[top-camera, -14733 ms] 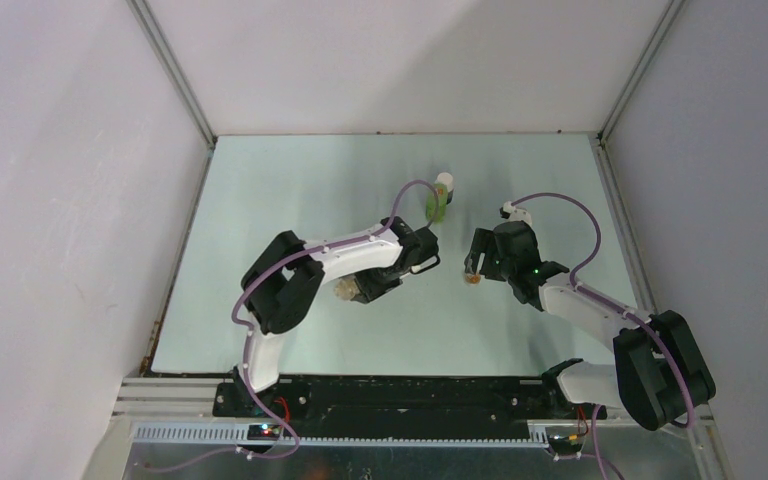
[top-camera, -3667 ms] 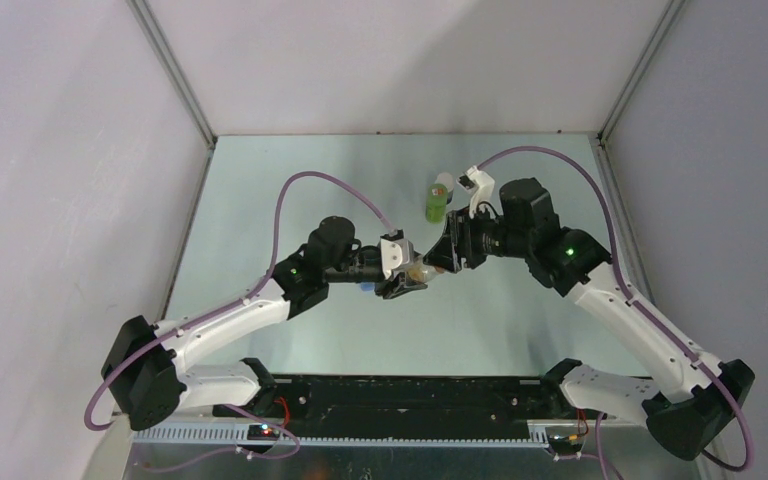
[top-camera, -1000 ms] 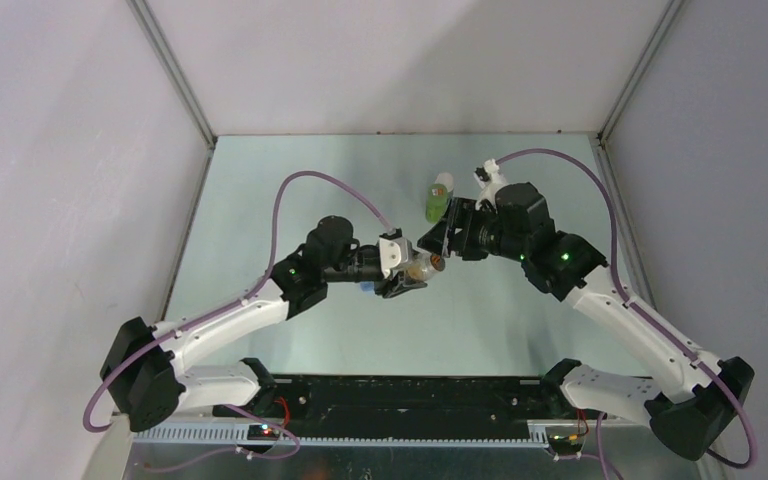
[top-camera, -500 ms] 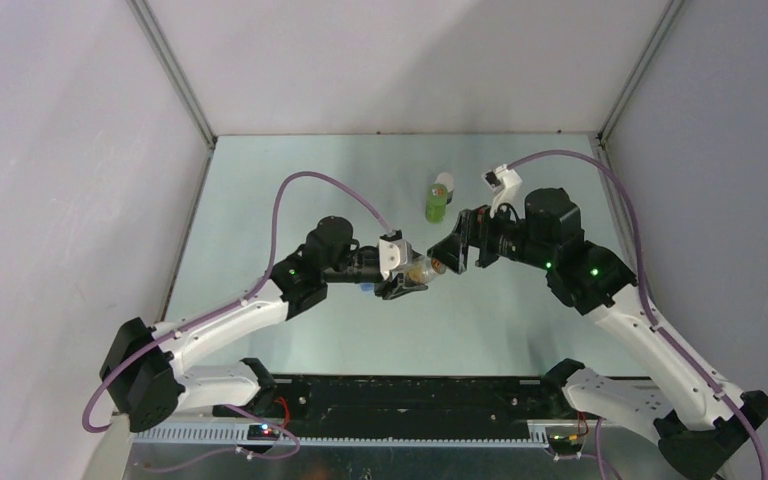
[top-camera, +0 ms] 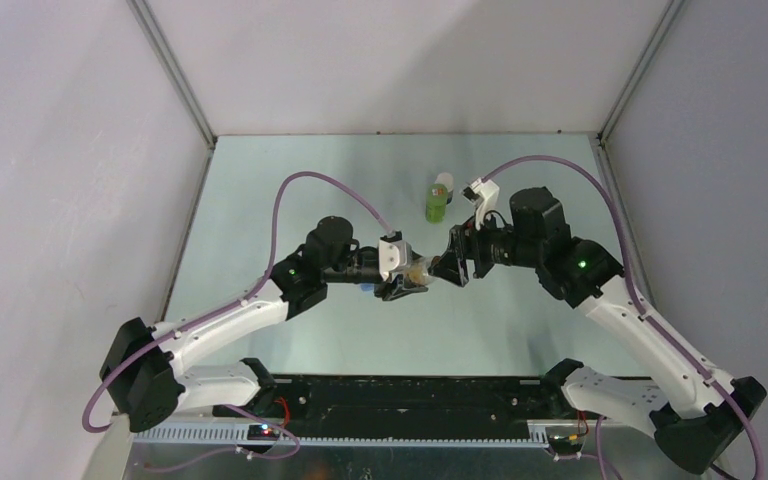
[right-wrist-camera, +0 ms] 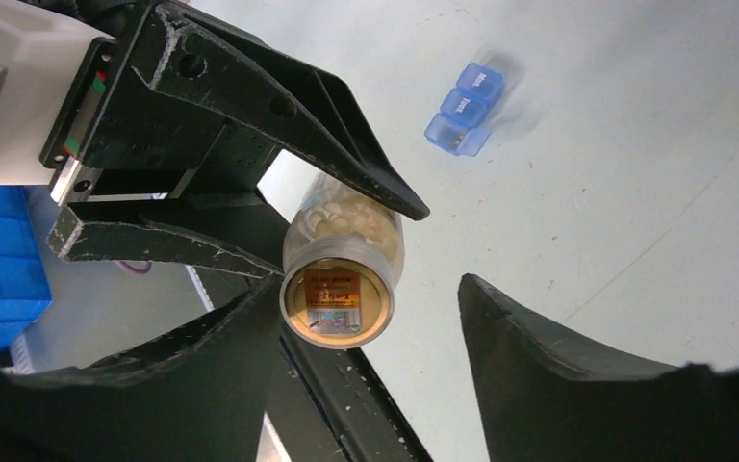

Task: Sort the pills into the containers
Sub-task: Screw the lid of the pill bottle onto the pill bottle.

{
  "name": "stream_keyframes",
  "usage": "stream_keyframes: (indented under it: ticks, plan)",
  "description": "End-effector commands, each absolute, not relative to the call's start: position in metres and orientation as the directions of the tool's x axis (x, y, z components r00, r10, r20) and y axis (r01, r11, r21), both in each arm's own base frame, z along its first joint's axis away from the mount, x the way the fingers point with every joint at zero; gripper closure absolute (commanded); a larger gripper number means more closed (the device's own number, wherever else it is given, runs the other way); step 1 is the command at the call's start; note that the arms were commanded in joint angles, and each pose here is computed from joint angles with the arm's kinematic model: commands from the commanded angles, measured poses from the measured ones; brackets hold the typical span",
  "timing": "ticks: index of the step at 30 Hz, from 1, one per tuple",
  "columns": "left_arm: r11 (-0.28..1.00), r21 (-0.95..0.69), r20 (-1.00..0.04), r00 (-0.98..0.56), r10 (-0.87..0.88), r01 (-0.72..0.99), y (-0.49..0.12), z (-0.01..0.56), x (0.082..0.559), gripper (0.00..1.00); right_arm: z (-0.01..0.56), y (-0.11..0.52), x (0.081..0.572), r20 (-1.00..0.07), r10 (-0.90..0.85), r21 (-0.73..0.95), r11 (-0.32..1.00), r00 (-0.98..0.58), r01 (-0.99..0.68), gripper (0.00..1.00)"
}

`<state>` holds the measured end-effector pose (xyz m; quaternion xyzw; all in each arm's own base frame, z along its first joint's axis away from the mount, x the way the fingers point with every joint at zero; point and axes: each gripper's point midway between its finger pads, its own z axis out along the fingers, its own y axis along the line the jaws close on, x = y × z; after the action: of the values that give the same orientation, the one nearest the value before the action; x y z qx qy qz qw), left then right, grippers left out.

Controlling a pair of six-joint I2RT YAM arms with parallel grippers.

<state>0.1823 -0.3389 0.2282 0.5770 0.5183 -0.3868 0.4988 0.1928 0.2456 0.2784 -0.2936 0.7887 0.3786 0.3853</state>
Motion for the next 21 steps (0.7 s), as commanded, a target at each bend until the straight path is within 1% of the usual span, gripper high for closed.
stream_keyframes:
  ticks: [1,3,6,9,13,16,17,19,21]
  plan:
    - [0.024,0.234,-0.966,0.23,0.123,0.972,-0.343,0.267,0.179,1.0,0.282,0.252,0.203,-0.829,-0.126,0.392,0.565,-0.545,-0.726,0.35]
    - [0.023,0.235,-0.966,0.231,0.12,0.972,-0.343,0.268,0.179,1.0,0.28,0.252,0.212,-0.818,-0.096,0.406,0.603,-0.567,-0.687,0.4]
    - [0.022,0.235,-0.965,0.231,0.12,0.972,-0.343,0.267,0.179,1.0,0.276,0.25,0.227,-0.79,-0.013,0.445,0.675,-0.613,-0.588,0.41]
    - [0.02,0.236,-0.965,0.232,0.119,0.972,-0.343,0.268,0.178,1.0,0.274,0.244,0.245,-0.764,0.093,0.481,0.742,-0.639,-0.467,0.36]
    - [0.029,0.234,-0.965,0.229,0.125,0.972,-0.343,0.266,0.18,1.0,0.274,0.242,0.257,-0.692,0.231,0.577,0.747,-0.684,-0.332,0.32]
    - [0.034,0.24,-0.964,0.234,0.127,0.97,-0.342,0.267,0.181,1.0,0.275,0.239,0.26,-0.669,0.264,0.604,0.737,-0.695,-0.302,0.29]
    - [0.034,0.24,-0.964,0.234,0.128,0.97,-0.342,0.267,0.181,1.0,0.277,0.236,0.261,-0.672,0.267,0.604,0.737,-0.69,-0.303,0.25]
    - [0.038,0.241,-0.963,0.234,0.131,0.97,-0.341,0.266,0.181,1.0,0.284,0.235,0.258,-0.697,0.249,0.593,0.727,-0.672,-0.346,0.19]
    - [0.038,0.239,-0.964,0.233,0.132,0.97,-0.342,0.265,0.182,1.0,0.298,0.232,0.251,-0.735,0.232,0.575,0.711,-0.637,-0.405,0.15]
